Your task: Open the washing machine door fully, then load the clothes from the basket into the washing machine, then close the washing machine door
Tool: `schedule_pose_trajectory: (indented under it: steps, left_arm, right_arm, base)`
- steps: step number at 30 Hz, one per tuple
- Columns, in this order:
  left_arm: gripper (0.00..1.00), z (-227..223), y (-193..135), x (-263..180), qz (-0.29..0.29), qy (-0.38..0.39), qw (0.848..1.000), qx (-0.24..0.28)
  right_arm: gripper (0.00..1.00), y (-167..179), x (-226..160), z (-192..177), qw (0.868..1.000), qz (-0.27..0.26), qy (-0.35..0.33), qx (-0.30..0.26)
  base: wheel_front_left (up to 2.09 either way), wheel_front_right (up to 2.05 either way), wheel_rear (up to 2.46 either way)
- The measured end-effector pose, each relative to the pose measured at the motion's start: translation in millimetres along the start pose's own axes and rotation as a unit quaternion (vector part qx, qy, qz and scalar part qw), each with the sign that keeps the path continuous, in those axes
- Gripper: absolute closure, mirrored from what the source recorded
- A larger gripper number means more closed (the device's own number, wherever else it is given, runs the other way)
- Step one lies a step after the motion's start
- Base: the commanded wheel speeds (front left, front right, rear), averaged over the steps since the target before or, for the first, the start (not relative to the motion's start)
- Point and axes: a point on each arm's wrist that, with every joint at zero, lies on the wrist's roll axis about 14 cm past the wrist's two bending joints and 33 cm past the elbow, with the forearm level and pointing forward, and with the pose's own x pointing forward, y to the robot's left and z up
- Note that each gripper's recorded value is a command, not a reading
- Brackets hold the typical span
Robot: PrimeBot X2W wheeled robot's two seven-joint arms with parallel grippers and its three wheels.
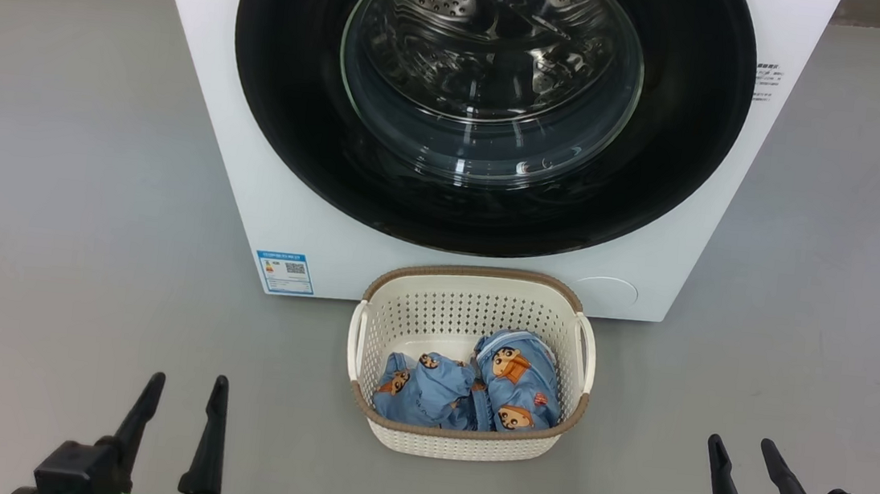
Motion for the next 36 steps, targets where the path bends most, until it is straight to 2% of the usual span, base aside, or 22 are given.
schedule_pose_trajectory:
  steps: [14, 36]
  left_arm:
    - [0.00, 0, -6, 2, -0.019, -0.006, 0.998, 0.068]
    - [0.00, -17, -3, 0, -0.019, 0.021, 0.996, 0.079]
  right_arm:
    - [0.00, 0, 0, 5, 0.997, 0.010, -0.014, -0.069]
    - [0.00, -7, 0, 9, 0.997, -0.002, -0.019, -0.069]
  base:
    - [0.00, 0.00, 0.00]
    - [0.08, 0.08, -0.16]
